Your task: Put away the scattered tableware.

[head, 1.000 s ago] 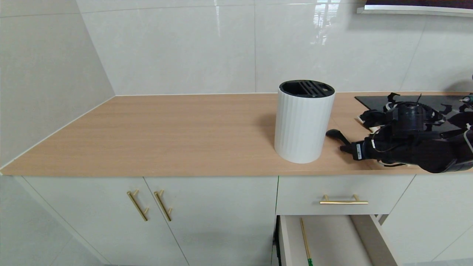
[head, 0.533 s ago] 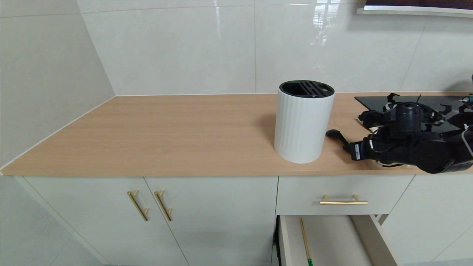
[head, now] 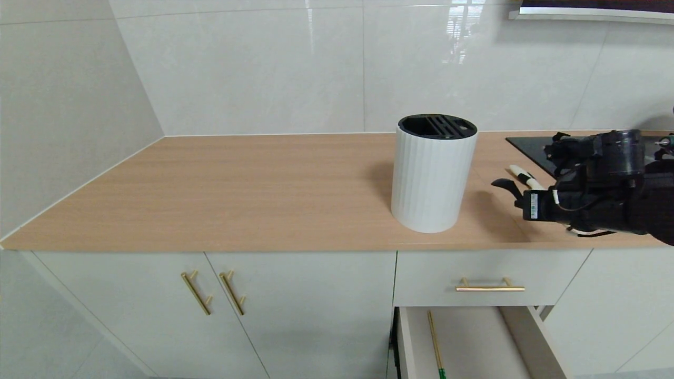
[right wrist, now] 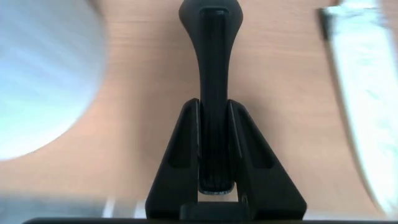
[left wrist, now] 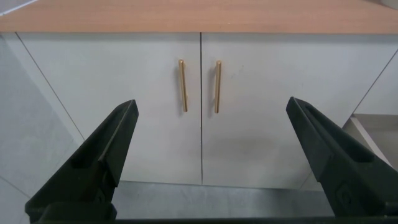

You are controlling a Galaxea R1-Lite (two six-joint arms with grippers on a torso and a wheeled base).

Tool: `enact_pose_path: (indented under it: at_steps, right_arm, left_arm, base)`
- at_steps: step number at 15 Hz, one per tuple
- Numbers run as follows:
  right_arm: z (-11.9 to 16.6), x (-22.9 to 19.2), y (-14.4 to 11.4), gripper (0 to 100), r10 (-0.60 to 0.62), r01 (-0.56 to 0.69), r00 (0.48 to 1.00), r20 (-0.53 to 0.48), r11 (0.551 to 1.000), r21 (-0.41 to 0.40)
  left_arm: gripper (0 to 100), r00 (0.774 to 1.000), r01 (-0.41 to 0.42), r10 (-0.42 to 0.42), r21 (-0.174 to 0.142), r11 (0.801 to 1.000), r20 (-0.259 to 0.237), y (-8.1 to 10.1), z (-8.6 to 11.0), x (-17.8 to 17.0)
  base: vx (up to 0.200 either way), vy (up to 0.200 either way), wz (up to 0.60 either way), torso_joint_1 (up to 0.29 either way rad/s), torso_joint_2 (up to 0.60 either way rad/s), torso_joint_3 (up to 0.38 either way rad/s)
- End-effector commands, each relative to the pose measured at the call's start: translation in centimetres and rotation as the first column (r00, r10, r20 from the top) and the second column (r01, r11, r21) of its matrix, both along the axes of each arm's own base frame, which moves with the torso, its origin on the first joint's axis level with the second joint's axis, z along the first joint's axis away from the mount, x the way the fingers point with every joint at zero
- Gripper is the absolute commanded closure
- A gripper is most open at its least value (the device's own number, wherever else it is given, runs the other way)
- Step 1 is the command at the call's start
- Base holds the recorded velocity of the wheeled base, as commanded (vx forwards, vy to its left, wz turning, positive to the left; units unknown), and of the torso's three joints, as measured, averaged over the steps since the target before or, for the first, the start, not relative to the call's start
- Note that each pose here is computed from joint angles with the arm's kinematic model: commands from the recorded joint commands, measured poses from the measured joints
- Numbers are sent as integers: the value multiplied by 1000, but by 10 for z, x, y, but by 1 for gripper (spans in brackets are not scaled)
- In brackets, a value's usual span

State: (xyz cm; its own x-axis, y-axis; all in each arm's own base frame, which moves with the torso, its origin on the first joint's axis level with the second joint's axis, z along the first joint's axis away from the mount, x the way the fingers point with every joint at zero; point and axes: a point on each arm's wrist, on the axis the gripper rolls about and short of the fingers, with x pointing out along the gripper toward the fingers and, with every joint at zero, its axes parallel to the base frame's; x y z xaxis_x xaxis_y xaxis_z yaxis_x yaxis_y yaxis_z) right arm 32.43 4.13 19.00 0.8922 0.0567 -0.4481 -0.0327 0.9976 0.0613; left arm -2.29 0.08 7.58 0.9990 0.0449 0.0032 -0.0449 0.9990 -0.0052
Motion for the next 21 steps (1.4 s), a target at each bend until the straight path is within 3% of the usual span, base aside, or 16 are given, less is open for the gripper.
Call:
enact_pose_path:
  at_steps: [1,9,13,21]
  right_arm:
    - [23,-62,-7,100,-14,13,998,61,1000,15]
    - [-4,-174,-18,100,33,-33,997,66,999,-11]
    - [-20,-180,-19,100,52,-51,999,11,998,-48]
    - [-30,-187,-13,100,129,-130,991,-20,988,-88]
  left_arm:
    - [0,1000,-1,1,1,1000,0,0,0,0]
    - [0,1000,-1,1,-1,1000,0,0,0,0]
    - [0,1000,-1,1,-1,1000,0,0,0,0]
    - [0,1000,-1,1,-1,1000,0,0,0,0]
  base:
    - [0,0,0,0,0,0]
    - [0,0,0,0,0,0]
    - [0,0,0,-54,113,72]
    - [0,0,0,-180,460,274]
